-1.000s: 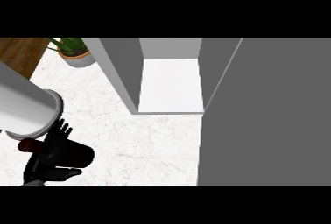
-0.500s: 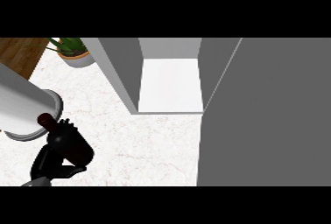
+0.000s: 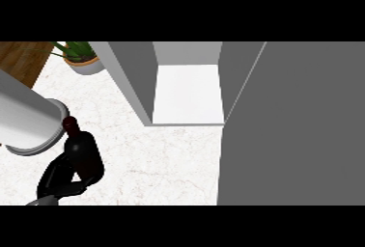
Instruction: Pick up the wine, place it into the cabinet and close the cabinet
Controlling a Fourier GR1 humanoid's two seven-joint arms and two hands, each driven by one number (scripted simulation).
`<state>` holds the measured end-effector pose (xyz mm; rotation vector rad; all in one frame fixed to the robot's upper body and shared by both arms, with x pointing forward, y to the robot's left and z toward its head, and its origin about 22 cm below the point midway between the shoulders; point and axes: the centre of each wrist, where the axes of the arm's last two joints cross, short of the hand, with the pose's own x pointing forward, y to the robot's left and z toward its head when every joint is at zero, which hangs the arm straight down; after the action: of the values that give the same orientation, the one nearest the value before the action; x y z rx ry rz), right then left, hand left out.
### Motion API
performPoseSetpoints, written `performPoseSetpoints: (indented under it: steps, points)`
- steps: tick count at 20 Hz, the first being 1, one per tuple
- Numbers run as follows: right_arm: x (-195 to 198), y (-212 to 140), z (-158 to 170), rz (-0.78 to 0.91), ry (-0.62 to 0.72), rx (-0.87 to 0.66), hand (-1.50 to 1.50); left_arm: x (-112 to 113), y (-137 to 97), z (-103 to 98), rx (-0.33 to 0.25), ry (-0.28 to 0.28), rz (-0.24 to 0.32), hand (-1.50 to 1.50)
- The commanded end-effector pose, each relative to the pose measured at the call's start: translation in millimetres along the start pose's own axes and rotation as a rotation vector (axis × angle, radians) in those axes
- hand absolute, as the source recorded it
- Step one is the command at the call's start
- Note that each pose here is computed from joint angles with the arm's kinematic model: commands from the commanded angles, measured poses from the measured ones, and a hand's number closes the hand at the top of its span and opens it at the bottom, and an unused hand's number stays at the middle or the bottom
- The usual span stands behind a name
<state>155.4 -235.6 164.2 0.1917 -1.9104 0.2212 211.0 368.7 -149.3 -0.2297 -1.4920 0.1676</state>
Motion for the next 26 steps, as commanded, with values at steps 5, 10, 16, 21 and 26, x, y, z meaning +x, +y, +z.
performPoseSetpoints:
  steps: [5, 10, 16, 21, 26]
  points:
    - [-12.4, -0.6, -5.2, 0.006, 0.011, 0.022, -1.50, -10.0, -8.3, 0.7, -0.095, -0.068, 0.071, 1.50]
    - [-3.9, 7.7, -11.6, 0.018, 0.004, -0.015, -1.50, -45.3, -35.9, 30.3, -0.027, -0.096, 0.047, 1.50]
    - [3.4, 2.0, -6.1, 0.019, 0.000, -0.022, -1.50, -65.7, -55.0, 62.2, 0.056, -0.137, 0.059, 1.50]
    - [2.9, -2.7, -3.8, 0.012, -0.002, -0.016, -1.50, -57.2, -58.0, 49.7, 0.010, -0.182, 0.099, 1.50]
    - [-9.0, -5.0, -10.3, 0.004, 0.017, -0.026, -1.50, -39.0, -77.9, 44.1, -0.086, -0.227, 0.130, 1.50]
